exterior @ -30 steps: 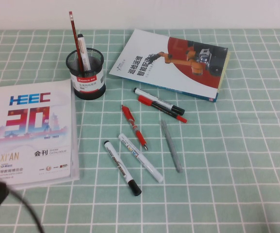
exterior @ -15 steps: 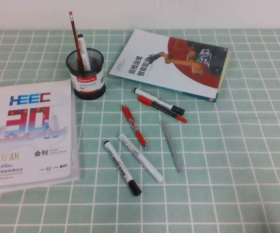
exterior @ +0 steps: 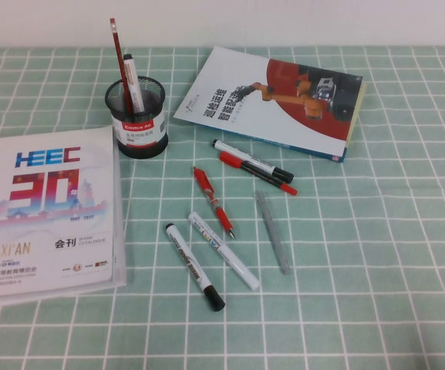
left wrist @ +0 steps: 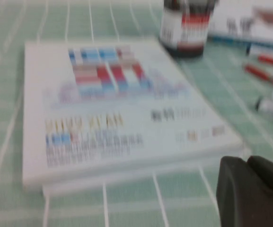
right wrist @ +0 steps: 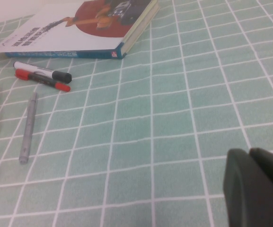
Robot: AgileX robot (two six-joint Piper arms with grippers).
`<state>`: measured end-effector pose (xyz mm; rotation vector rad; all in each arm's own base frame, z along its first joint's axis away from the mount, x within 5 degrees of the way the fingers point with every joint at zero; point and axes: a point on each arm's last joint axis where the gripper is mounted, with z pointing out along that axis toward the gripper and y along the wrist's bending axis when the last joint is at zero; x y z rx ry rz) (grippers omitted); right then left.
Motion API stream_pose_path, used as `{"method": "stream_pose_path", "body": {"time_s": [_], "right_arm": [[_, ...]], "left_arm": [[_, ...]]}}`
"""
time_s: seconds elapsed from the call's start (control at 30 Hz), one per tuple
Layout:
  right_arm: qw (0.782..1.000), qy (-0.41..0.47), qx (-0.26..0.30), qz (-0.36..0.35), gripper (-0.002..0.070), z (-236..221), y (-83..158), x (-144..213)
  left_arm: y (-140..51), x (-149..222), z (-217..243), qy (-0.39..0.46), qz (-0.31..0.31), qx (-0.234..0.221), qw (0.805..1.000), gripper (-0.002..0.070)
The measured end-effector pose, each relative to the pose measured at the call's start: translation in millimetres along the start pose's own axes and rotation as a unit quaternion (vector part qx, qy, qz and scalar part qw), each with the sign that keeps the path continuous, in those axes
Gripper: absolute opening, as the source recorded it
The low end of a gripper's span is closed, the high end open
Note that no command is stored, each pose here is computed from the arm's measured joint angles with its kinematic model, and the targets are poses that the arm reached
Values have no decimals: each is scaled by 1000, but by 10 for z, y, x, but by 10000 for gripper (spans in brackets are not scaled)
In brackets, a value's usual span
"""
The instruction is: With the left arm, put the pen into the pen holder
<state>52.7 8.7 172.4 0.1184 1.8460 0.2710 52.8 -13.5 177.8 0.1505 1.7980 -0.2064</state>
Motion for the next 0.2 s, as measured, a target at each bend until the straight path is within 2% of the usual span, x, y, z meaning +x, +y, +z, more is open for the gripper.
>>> {"method": "stream_pose_path", "body": {"time_s": [0.07, 0.2], "right_arm": [[1000, 0, 0, 0, -20, 0, 0, 0], [1000, 0, 0, 0, -20, 0, 0, 0]], "left_arm": [[-3, 53, -2, 29, -2, 1, 1000, 0], [-4, 62, -4, 37, -3, 2, 999, 0]]}}
